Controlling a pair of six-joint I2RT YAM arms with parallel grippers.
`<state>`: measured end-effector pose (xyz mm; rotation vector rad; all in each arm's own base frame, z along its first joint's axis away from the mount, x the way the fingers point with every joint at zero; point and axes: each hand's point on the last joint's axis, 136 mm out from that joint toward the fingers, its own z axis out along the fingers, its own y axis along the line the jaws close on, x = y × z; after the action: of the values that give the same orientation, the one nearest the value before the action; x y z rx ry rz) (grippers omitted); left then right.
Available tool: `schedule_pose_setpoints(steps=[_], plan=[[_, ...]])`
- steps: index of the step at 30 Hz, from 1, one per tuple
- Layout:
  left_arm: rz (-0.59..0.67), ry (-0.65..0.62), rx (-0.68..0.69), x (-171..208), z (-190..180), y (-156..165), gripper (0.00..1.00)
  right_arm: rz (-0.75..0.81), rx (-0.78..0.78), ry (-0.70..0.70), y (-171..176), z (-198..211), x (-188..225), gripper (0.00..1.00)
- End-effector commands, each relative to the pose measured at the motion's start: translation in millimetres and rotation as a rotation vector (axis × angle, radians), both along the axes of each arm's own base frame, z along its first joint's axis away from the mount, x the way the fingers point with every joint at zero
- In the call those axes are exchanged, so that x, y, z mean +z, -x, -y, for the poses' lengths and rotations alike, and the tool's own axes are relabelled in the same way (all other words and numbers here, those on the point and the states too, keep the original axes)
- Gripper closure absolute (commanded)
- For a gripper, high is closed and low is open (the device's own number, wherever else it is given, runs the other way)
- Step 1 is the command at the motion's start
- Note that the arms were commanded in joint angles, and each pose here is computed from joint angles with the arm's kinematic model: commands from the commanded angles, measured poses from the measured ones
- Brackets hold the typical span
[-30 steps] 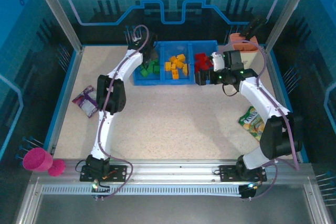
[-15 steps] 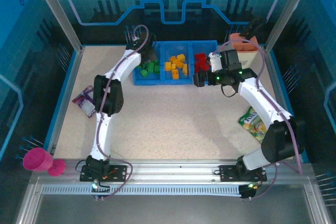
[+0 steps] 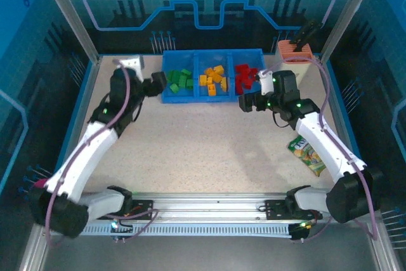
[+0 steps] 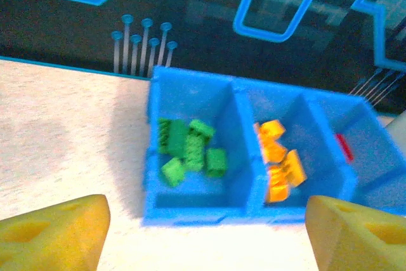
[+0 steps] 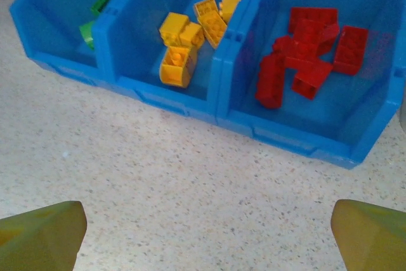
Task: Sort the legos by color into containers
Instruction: Place the lego in the container, then reset both arms
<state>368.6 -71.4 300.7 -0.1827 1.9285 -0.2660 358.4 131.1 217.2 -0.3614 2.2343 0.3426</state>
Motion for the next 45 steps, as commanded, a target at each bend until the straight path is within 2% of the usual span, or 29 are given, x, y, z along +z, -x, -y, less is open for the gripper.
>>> schedule_pose_setpoints(steps=[1,6,10,15,20,23,25,31,34,38,45], plan=[[0.018,-0.133,0.089,-34,-31,19,0.14,0.154,0.001,0.011,0,2,7,0.00],[0.054,-0.200,0.152,-67,-52,46,0.09,0.282,0.034,-0.013,14,1,-3,0.00],[0.116,-0.291,0.202,-99,-66,44,0.03,0.331,0.024,0.027,14,7,-17,0.00],[0.108,-0.269,0.271,-147,-93,32,0.02,0.360,-0.015,0.087,3,15,-41,0.00],[0.172,-0.250,0.187,-168,-83,7,0.01,0.368,-0.059,0.158,-12,26,-59,0.00],[0.151,-0.248,0.061,-185,-63,-8,0.01,0.390,-0.092,0.176,-19,36,-64,0.00],[0.130,-0.253,0.026,-196,-57,-16,0.01,0.387,-0.106,0.178,-22,42,-68,0.00],[0.025,-0.198,-0.018,-207,-60,-29,0.01,0.432,-0.159,0.145,-28,75,-72,0.00],[0.027,-0.174,-0.007,-207,-64,-30,0.01,0.382,-0.160,0.058,-31,85,-89,0.00],[0.031,-0.175,-0.007,-207,-64,-30,0.01,0.432,-0.172,0.058,-33,85,-115,0.00],[0.031,-0.175,-0.008,-207,-64,-30,0.01,0.374,-0.195,0.050,-39,92,-119,0.00]])
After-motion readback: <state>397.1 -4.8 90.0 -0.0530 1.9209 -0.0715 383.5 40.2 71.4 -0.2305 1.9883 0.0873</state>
